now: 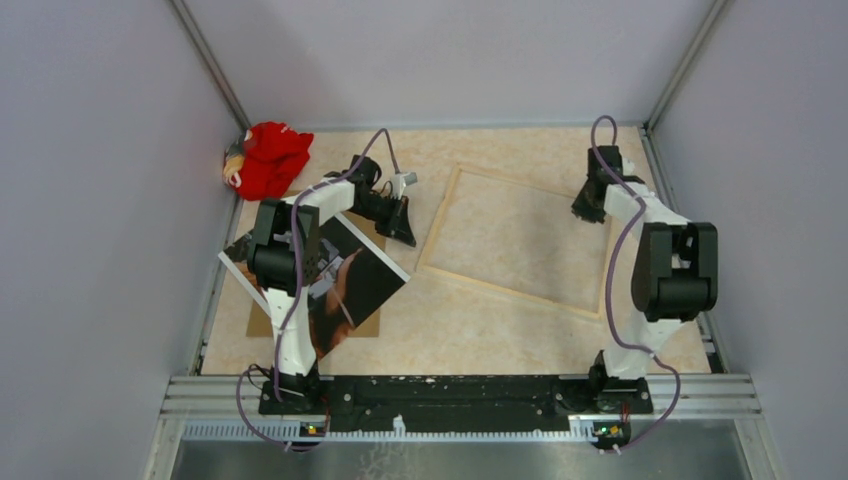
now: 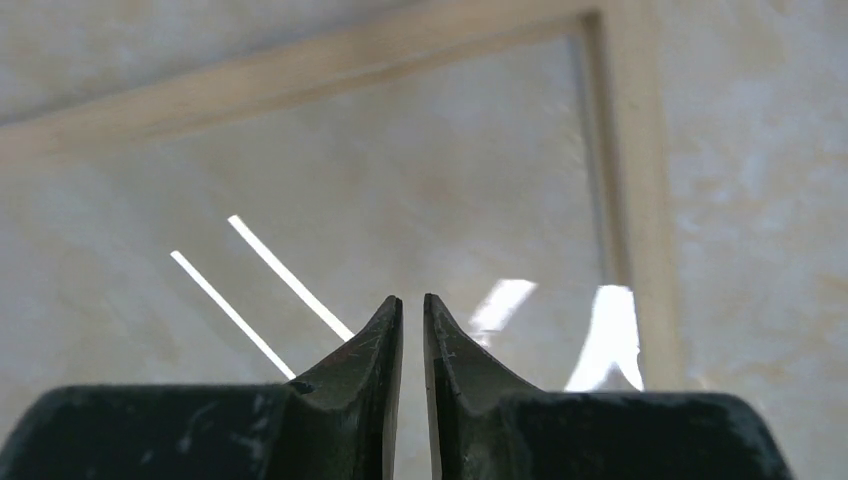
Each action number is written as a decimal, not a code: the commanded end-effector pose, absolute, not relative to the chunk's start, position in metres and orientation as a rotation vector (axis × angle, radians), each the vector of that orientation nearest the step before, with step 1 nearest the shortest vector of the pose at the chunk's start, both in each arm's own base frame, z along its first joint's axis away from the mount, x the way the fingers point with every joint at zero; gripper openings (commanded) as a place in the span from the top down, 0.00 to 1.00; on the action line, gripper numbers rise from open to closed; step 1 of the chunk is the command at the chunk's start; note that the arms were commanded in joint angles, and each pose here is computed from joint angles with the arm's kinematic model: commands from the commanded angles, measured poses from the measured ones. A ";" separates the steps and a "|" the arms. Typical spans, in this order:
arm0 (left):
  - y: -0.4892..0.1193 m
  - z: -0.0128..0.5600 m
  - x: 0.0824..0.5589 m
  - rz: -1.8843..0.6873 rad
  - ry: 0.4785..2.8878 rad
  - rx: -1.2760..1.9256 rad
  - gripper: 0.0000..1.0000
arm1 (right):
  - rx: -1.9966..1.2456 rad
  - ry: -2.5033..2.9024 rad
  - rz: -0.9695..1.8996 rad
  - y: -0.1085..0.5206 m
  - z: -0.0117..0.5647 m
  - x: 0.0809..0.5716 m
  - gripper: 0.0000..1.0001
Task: Put the photo into the frame
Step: Adjust the photo frame item on the photo frame.
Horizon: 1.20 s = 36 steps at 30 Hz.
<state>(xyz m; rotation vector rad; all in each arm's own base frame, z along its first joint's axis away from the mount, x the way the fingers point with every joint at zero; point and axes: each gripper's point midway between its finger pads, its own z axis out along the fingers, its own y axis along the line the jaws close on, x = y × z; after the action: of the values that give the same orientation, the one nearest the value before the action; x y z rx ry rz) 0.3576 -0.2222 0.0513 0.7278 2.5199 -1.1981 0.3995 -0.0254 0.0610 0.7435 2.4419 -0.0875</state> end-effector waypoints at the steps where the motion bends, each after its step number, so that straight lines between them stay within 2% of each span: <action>1: -0.226 0.084 0.370 -1.197 2.416 0.759 1.00 | 0.654 2.362 0.079 0.017 0.092 0.466 0.86; 7: -0.228 0.081 0.374 -1.205 2.417 0.751 1.00 | 0.642 2.411 0.104 0.032 0.075 0.500 0.86; 14: -0.229 0.082 0.376 -1.210 2.408 0.756 1.00 | 0.636 2.465 0.146 0.046 0.045 0.499 0.88; 24: -0.233 0.085 0.386 -1.214 2.394 0.741 1.00 | 0.600 2.387 0.200 0.069 0.075 0.508 0.89; 36: -0.235 0.086 0.391 -1.217 2.386 0.733 1.00 | 0.496 2.415 0.272 0.131 0.074 0.508 0.89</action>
<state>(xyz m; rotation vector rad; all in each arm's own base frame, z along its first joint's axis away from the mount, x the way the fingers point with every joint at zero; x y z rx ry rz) 0.3810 -0.2314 0.0755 0.7221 2.4404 -1.2017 0.4899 0.1097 0.0407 0.5217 2.4981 0.2021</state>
